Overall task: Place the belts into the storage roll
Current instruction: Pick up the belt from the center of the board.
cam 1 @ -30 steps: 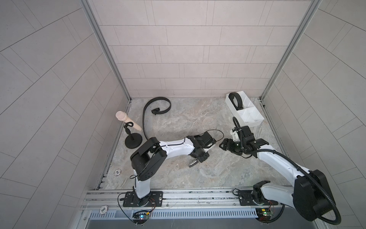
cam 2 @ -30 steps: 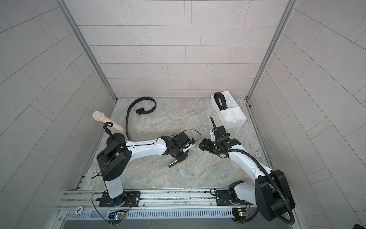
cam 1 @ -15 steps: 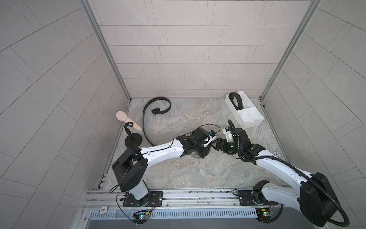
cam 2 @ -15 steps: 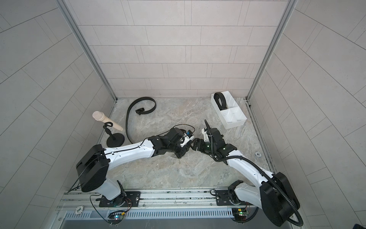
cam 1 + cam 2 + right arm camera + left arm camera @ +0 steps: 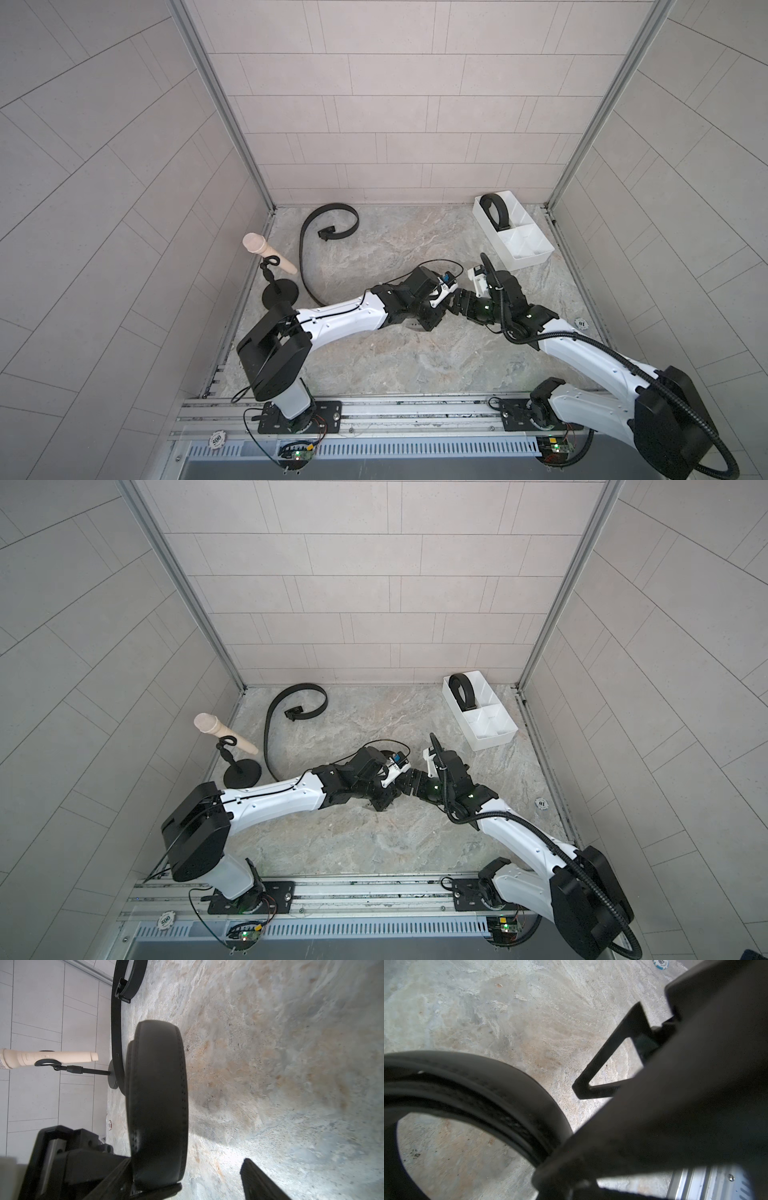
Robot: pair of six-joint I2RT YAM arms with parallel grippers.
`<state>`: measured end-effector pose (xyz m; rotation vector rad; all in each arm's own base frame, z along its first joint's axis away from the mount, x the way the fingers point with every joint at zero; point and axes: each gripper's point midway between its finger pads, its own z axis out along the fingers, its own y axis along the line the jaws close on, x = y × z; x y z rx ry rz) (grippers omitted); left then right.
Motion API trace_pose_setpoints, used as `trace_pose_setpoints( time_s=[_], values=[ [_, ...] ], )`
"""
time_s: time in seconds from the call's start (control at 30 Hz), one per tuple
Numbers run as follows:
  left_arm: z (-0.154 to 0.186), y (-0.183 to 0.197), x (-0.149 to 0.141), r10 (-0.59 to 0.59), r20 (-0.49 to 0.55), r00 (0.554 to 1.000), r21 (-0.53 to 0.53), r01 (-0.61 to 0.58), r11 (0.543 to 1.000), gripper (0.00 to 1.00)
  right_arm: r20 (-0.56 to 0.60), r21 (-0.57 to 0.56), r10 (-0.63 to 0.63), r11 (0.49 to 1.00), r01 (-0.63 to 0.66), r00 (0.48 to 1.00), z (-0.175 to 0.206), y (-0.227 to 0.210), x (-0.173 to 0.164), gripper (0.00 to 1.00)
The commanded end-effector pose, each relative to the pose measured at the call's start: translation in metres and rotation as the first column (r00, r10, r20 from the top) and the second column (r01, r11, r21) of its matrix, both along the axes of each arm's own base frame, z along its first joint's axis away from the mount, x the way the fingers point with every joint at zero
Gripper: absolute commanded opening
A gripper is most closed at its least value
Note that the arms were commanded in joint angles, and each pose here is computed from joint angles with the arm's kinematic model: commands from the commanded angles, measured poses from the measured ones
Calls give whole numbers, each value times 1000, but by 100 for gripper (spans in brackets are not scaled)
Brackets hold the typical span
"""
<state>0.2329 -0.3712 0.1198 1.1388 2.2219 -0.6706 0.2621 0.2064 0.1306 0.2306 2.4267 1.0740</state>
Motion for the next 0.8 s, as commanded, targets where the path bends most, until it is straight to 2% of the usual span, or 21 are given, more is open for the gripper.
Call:
trace_pose_setpoints(
  time_s=[0.0, 0.33, 0.4, 0.57, 0.63, 0.67, 0.77],
  values=[
    [37, -19, -12, -70, 49, 996, -114, 75, 991, 0, 70, 104, -19, 995, 12, 997, 22, 15, 13, 80],
    [40, -32, -23, -92, 36, 995, -155, 97, 983, 0, 88, 139, -55, 989, 43, 995, 18, 22, 17, 68],
    [41, -32, -23, -81, 38, 996, -159, 86, 984, 0, 78, 143, -49, 989, 38, 996, 16, 25, 17, 59],
    [35, -29, -11, -19, 62, 998, -139, 27, 990, 0, 57, 138, -45, 990, 36, 997, 11, 27, 11, 18],
    [31, -28, -5, 8, 70, 998, -128, 1, 992, 0, 52, 124, -44, 992, 37, 998, 9, 25, 8, 4],
    [29, -27, -1, 27, 73, 997, -121, -18, 993, 0, 52, 110, -45, 993, 39, 998, 8, 23, 7, 0],
    [23, -27, 9, 71, 61, 996, -125, -63, 990, 0, 51, 40, -55, 998, 53, 997, 8, 13, 5, 0]
  ],
)
